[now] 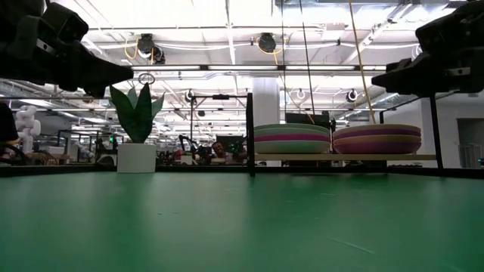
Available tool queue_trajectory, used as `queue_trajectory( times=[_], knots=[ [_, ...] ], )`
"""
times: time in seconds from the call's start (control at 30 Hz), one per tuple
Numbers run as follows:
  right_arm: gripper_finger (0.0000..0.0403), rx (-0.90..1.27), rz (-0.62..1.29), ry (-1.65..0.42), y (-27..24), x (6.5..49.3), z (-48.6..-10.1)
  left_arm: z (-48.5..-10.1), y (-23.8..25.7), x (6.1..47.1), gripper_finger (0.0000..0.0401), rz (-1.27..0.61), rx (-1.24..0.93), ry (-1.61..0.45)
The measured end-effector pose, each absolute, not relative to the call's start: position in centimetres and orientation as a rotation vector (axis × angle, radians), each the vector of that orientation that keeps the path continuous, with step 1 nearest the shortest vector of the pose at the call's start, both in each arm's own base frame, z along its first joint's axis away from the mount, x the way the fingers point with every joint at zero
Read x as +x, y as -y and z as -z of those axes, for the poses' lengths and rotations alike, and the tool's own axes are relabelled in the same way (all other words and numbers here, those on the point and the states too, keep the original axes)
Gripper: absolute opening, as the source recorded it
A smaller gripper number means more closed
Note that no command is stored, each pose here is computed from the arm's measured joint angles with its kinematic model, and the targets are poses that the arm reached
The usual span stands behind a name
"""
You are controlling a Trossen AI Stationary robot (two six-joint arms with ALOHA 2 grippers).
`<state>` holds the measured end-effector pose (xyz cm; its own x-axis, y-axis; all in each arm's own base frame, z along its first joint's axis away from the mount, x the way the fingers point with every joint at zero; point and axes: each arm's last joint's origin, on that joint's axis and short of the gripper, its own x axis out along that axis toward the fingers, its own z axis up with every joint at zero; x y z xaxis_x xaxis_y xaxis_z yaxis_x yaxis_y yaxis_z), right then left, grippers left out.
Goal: Place and stack plates onto a shelf
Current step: Return to Home Position
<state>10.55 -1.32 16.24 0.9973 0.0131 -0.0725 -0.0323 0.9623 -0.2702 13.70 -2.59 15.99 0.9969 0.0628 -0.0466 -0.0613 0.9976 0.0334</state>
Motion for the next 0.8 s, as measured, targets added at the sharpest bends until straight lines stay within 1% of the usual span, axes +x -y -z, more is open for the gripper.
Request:
queue_trajectory(
  times=[0.3,0.57,0.8],
  knots=[
    [0.0000,-0.224,-0.065,-0.043,0.7,10.2,-16.4,-15.8,2.6,13.7,0.0003,-0.062,0.023,-0.062],
    [0.0000,-0.253,-0.002,0.015,0.3,9.7,-16.9,-15.8,2.6,13.7,0.0003,-0.062,0.022,-0.062],
    [0.0000,-0.254,-0.016,0.014,0.1,9.7,-16.8,-15.8,2.6,13.7,0.0003,-0.063,0.023,-0.062]
  ],
)
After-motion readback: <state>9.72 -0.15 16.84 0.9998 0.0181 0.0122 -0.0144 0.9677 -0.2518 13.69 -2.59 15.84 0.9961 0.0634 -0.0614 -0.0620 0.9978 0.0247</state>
